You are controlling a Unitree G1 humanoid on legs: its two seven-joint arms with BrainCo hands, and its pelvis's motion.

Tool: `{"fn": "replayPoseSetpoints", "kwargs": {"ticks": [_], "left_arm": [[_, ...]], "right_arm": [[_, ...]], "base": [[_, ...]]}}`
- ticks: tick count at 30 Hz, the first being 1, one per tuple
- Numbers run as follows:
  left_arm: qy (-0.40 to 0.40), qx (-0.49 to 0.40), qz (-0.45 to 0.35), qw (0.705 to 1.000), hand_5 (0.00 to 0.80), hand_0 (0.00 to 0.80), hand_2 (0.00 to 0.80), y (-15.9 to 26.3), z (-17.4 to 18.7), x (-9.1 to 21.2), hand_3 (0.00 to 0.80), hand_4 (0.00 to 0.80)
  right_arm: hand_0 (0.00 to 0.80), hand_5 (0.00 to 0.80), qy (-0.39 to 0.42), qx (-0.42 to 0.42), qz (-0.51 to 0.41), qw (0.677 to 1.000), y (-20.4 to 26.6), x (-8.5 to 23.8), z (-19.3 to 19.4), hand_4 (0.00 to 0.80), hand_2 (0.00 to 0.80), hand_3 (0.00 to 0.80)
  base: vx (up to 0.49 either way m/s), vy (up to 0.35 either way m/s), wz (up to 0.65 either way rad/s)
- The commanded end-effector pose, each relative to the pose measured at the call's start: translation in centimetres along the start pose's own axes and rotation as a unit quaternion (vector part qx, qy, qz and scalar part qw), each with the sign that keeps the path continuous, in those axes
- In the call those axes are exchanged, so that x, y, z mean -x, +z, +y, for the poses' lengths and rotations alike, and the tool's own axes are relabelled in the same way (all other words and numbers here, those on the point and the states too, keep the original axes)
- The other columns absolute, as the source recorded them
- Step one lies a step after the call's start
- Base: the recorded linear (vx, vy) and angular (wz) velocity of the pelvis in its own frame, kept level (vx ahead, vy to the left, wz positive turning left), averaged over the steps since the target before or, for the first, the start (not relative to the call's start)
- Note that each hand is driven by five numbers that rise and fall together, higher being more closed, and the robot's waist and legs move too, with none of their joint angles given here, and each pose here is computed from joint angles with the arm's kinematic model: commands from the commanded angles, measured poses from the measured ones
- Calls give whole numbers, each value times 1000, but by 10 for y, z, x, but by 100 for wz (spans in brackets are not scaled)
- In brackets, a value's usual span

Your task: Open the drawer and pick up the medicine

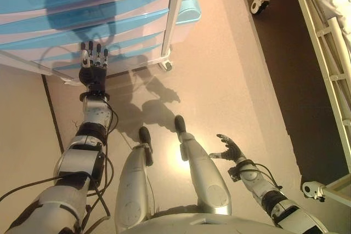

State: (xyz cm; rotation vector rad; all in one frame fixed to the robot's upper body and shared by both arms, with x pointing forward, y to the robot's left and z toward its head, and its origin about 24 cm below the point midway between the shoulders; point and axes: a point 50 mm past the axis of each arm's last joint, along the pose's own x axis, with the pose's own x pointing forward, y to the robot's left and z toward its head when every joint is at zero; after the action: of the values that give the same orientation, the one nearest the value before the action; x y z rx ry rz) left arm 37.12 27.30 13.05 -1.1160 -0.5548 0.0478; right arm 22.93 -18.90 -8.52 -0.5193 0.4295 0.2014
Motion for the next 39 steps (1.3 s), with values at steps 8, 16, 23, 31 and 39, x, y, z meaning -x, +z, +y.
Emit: {"fn": "replayPoseSetpoints", "kwargs": {"ticks": [8,16,23,31,39], "left_arm": [[-167,42,-157,972,0,0,0,76,-83,-54,0,0],[-458,52,-133,877,515,515,515,75,-168,-53,515,515],[-619,-2,-33,785,800,800,800,46,-221,-31,800,800],[-652,16,54,756,800,800,800,17,-205,2,800,800],[-487,119,182,846,800,800,800,-31,-77,80,800,800]], "right_arm": [[0,0,15,-14,-18,1000,-8,14,16,0,0,0],[0,0,41,0,-16,999,-16,22,28,0,0,0],[0,0,43,10,-17,999,-15,20,24,0,0,0],[0,0,25,18,-21,999,-9,15,14,0,0,0],[0,0,9,32,-3,999,-13,14,6,0,0,0]], "base": [[29,-7,-6],[40,-17,0],[1,-11,3],[-45,-33,18],[-61,-56,27]]}}
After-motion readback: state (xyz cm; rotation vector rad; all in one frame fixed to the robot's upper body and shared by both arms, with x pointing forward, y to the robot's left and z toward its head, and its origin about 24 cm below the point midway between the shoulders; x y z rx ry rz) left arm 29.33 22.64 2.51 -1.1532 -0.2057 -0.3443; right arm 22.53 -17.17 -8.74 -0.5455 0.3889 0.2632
